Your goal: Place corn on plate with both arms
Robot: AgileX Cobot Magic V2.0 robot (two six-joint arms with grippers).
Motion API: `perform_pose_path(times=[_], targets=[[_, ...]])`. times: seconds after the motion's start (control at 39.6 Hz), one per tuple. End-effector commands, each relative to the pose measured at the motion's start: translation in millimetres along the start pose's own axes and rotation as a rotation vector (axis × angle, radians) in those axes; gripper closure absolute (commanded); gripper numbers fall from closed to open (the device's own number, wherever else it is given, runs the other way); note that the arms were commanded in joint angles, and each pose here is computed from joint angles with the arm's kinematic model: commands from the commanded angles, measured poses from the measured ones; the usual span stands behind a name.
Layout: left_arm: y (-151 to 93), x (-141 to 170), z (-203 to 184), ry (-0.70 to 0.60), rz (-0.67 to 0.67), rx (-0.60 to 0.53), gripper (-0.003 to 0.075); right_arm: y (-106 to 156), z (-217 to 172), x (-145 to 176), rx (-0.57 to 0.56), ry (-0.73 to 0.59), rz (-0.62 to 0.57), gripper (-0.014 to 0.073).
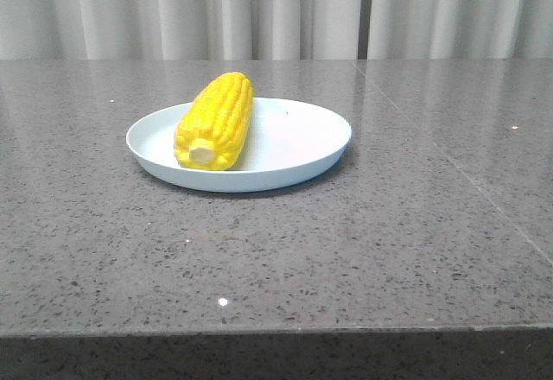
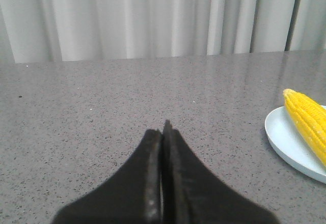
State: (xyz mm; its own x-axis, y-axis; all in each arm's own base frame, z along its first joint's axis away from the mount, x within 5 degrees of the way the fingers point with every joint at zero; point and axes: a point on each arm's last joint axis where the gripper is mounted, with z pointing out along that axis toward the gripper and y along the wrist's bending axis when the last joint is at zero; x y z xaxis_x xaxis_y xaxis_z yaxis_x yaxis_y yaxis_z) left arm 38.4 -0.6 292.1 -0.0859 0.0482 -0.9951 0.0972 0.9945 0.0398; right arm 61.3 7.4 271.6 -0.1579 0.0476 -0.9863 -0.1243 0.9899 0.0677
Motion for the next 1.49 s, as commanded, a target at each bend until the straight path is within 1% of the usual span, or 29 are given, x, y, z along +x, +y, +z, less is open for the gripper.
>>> perform_pose_path(times=[0.0,0.23,0.33,0.43,0.48,0.63,0.76,0.98,1.03,1.19,1.46], targets=[[-0.3,-14.8,-2.1,-0.094,0.001,0.01,0.0741,1.3,-2.5,-17.1,-0.008,-0.113,-0.023,0.0716],[-0.5,-15.2,-1.9,-0.103,-0.001,0.012,0.0741,1.3,-2.5,-17.1,-0.008,-0.113,-0.023,0.0716],[-0.5,-15.9,-3.0,-0.139,-0.001,0.008,0.0741,1.3,-2.5,-17.1,-0.008,-0.113,-0.023,0.0716],[-1.1,-8.5,-2.6,-0.198,-0.016,-0.006,0.0741,1.3,-2.5,-17.1,-0.008,-0.113,-0.023,0.0716],[-1.5,-2.7,-2.9,-0.227,-0.04,-0.014,0.0741,1.3,-2.5,-17.1,-0.008,-0.113,-0.023,0.0716],[-1.2,28.9,2.7,-0.213,-0.088,-0.068,0.0741,1.3,-2.5,-17.1,-0.008,-0.113,-0.023,0.0716],[0.0,52.6,13.4,-0.185,-0.097,-0.104,0.0741,1.3,-2.5,-17.1,-0.008,-0.113,-0.023,0.0716],[-0.4,80.1,23.1,-0.181,-0.083,-0.107,0.0741,1.3,-2.5,-17.1,-0.008,-0.113,-0.023,0.0716],[-0.5,82.3,23.4,-0.157,-0.082,-0.107,0.0741,1.3,-2.5,-17.1,-0.008,-0.113,-0.023,0.0716],[-0.7,82.3,23.4,-0.155,-0.048,-0.108,0.0741,1.3,-2.5,-17.1,-0.008,-0.113,-0.023,0.0716],[-0.7,82.3,23.5,-0.155,-0.051,-0.107,0.0741,1.3,-2.5,-17.1,-0.008,-0.113,-0.023,0.0716]])
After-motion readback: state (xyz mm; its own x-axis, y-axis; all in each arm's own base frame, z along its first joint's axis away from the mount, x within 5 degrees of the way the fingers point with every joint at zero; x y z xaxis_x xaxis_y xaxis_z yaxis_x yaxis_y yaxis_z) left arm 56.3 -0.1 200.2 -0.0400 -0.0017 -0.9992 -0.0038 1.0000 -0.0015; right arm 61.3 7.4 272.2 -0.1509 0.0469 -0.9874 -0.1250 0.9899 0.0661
